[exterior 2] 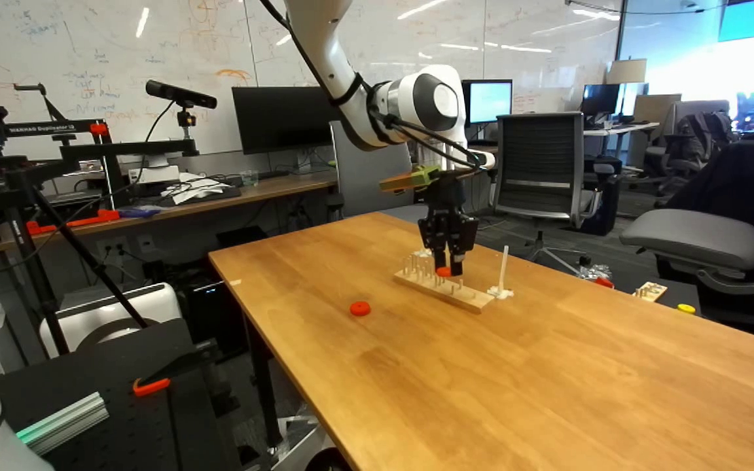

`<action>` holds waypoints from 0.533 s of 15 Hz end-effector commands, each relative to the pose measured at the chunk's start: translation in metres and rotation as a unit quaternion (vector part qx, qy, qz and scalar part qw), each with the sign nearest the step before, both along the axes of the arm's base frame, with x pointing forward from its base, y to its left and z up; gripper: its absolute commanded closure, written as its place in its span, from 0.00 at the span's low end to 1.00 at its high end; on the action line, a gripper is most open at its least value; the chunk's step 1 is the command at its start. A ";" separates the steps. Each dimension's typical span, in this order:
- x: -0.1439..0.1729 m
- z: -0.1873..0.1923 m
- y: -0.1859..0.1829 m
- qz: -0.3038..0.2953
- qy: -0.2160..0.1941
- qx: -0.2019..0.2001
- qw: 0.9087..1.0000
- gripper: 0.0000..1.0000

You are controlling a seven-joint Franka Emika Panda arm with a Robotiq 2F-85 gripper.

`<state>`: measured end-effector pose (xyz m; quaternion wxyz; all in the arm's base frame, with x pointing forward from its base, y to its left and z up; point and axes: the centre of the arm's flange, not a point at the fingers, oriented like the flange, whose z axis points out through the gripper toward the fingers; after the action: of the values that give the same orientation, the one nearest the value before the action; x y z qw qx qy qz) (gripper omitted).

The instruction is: Put the orange ring on the wooden platform

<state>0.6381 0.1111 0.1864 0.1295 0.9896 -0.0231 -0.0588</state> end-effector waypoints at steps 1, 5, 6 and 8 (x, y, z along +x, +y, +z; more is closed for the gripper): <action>0.000 0.002 0.003 0.011 0.006 0.015 1.000 0.82; 0.004 -0.001 0.014 0.013 0.003 0.019 1.000 0.82; 0.006 -0.002 0.015 0.013 0.005 0.019 1.000 0.82; 0.011 -0.004 0.018 0.010 0.006 0.018 1.000 0.82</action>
<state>0.6371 0.1233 0.1817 0.1236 0.9904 -0.0098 -0.0608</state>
